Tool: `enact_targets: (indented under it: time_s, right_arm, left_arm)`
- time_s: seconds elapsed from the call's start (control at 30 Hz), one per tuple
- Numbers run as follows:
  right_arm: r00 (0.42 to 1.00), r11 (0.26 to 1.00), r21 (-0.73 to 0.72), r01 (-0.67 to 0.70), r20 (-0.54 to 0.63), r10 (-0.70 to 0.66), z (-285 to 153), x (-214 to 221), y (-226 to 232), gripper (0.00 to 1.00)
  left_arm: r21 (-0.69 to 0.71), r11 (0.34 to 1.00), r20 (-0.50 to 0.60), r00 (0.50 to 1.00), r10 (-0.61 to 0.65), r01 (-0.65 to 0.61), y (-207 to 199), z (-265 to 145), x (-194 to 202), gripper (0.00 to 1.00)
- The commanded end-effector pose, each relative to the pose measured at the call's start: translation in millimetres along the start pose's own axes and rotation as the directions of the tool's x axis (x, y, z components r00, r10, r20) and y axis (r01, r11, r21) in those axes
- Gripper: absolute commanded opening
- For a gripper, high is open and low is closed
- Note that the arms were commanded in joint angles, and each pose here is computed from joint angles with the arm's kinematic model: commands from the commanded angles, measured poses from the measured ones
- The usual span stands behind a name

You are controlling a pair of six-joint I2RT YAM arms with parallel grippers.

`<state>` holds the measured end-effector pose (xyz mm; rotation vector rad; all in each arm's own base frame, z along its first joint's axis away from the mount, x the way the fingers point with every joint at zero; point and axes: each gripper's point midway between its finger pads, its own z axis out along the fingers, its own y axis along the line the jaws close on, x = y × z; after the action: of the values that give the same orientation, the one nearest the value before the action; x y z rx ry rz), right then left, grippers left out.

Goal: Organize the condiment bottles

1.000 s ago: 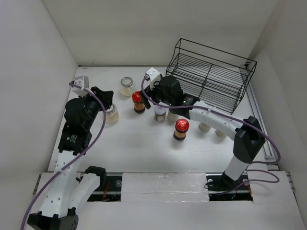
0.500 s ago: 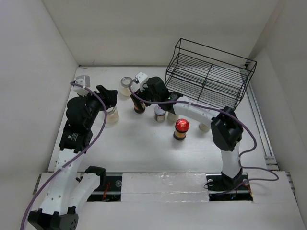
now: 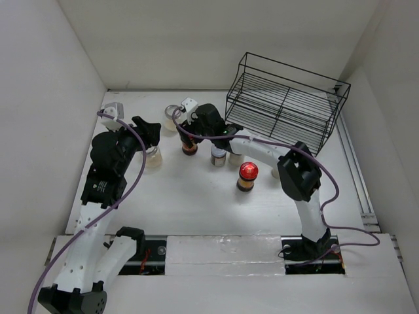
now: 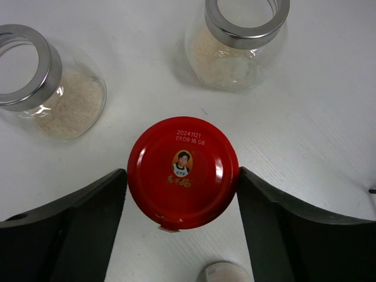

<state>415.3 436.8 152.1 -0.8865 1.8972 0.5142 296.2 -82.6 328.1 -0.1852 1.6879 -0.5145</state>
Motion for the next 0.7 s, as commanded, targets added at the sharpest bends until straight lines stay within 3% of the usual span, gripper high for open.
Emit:
enact_targets:
  time_s: [0.0,0.03,0.1,0.23,0.53,0.67]
  right_arm:
    - [0.995,1.000,0.013,-0.017,0.096,0.016,6,-27,-4,0.76]
    - [0.995,1.000,0.014,-0.017,0.096,0.016,6,-27,-4,0.74]
    - [0.993,0.999,0.024,-0.027,0.119,0.024,6,-33,-6,0.61]
    - [0.985,0.999,0.025,-0.025,0.172,0.020,-4,-52,-6,0.50]
    - [0.916,1.000,0.029,-0.012,0.402,-0.001,-88,-143,-24,0.48]
    - [0.836,0.999,0.043,-0.009,0.548,-0.016,-156,-202,-51,0.48]
  left_arm:
    - [0.037,0.999,0.029,1.000,0.009,-0.010,-6,1,-6,0.58]
    - [0.046,0.999,0.025,1.000,0.009,-0.010,-8,0,-6,0.58]
    - [0.046,0.999,0.025,1.000,0.009,-0.010,-8,0,-6,0.58]
    - [0.046,0.999,0.025,1.000,0.009,-0.010,-8,0,-6,0.57]
    - [0.046,0.999,0.025,1.000,0.009,-0.010,-8,0,-6,0.57]
    - [0.046,0.999,0.025,1.000,0.009,-0.010,-8,0,-6,0.57]
